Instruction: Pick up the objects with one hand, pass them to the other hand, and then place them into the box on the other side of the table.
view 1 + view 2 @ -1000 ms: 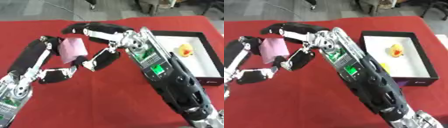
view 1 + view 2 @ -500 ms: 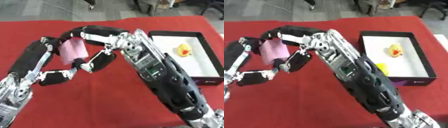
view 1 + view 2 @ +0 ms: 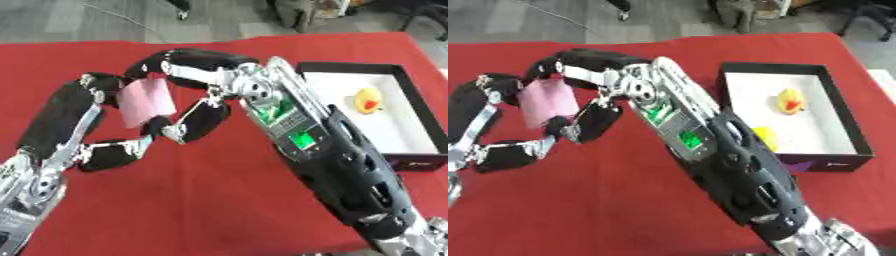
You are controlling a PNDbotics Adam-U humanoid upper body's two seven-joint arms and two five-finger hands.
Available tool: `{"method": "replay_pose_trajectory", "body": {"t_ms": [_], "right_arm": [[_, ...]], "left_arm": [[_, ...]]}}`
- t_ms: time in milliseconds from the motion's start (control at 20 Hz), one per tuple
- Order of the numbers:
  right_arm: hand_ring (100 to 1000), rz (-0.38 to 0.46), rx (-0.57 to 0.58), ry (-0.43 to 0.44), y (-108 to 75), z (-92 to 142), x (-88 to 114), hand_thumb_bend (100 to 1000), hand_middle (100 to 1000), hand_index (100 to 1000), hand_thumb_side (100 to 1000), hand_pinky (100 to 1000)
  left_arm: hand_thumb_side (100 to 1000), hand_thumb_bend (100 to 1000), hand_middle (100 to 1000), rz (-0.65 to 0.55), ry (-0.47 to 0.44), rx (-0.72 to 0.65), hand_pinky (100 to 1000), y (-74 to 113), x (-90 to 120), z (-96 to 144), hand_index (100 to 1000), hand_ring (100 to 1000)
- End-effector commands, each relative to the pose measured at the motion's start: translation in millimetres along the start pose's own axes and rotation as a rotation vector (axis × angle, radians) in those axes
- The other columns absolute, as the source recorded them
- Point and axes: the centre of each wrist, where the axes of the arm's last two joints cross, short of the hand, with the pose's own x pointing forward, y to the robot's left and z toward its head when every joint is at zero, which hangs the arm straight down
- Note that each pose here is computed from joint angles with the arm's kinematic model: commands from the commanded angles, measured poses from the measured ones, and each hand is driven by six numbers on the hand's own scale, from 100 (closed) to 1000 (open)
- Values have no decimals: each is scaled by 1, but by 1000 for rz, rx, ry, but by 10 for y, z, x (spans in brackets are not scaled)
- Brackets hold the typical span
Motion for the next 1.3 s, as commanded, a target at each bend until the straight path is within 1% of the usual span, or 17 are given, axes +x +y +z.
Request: {"method": "replay_pose_trajectory", "body": {"t_ms": [50, 200, 350, 450, 500, 550, 600, 650, 700, 750, 800, 900, 950, 1050, 1150, 1200, 1300], "right_arm": [[972, -27, -81, 13, -99, 56, 10, 100, 571, 682, 144, 858], [962, -56, -113, 20, -114, 105, 11, 100, 561, 668, 133, 857], [948, -81, -128, 23, -120, 128, 16, 100, 551, 651, 124, 854], [946, -97, -135, 23, -122, 136, 18, 100, 542, 640, 120, 855], [944, -104, -137, 23, -121, 139, 17, 100, 537, 635, 120, 855], [944, -110, -137, 22, -120, 141, 17, 100, 535, 634, 121, 854], [945, -114, -134, 21, -117, 141, 14, 100, 534, 633, 122, 855], [946, -118, -132, 21, -117, 144, 8, 100, 534, 633, 121, 855], [945, -120, -131, 21, -120, 149, 0, 100, 534, 633, 121, 855], [946, -122, -133, 23, -127, 158, -9, 100, 534, 633, 120, 856], [947, -123, -137, 25, -135, 168, -17, 100, 535, 634, 119, 856], [948, -128, -148, 29, -155, 197, -35, 100, 537, 636, 118, 858], [950, -132, -155, 32, -168, 215, -44, 100, 539, 639, 117, 860], [951, -143, -175, 39, -198, 262, -65, 100, 542, 643, 116, 863], [953, -159, -203, 50, -234, 322, -93, 100, 545, 647, 116, 867], [956, -169, -218, 56, -254, 355, -109, 100, 549, 651, 119, 871], [961, -197, -264, 82, -310, 460, -177, 100, 557, 662, 132, 879]], "left_arm": [[301, 100, 459, 30, -2, 51, 559, 70, 25, -19, 612, 518], [323, 122, 466, 63, 28, 77, 556, 70, 22, -18, 631, 523], [353, 183, 479, 77, 42, 85, 561, 64, 22, -16, 654, 535], [375, 222, 492, 81, 50, 84, 567, 59, 21, -17, 691, 545], [390, 256, 506, 83, 55, 80, 576, 54, 19, -16, 716, 556], [409, 292, 525, 84, 57, 72, 587, 50, 18, -15, 738, 570], [456, 381, 588, 82, 59, 56, 630, 43, 13, -12, 801, 616], [493, 471, 638, 74, 64, 25, 659, 29, -1, -8, 844, 658], [503, 518, 664, 66, 77, -9, 672, 18, -21, -5, 872, 681], [501, 594, 686, 58, 94, -40, 691, 14, -43, -4, 891, 702], [490, 643, 696, 46, 114, -65, 701, 14, -66, -2, 897, 712], [482, 701, 701, 23, 162, -94, 708, 16, -107, 5, 904, 719], [494, 727, 704, 13, 186, -100, 710, 17, -126, 11, 910, 721], [508, 750, 709, 0, 235, -100, 714, 25, -165, 25, 929, 726], [514, 749, 705, -7, 283, -84, 709, 50, -208, 43, 930, 722], [535, 715, 696, -7, 305, -74, 701, 65, -228, 54, 920, 715], [551, 596, 677, 3, 351, -36, 684, 116, -284, 89, 882, 700]]}}
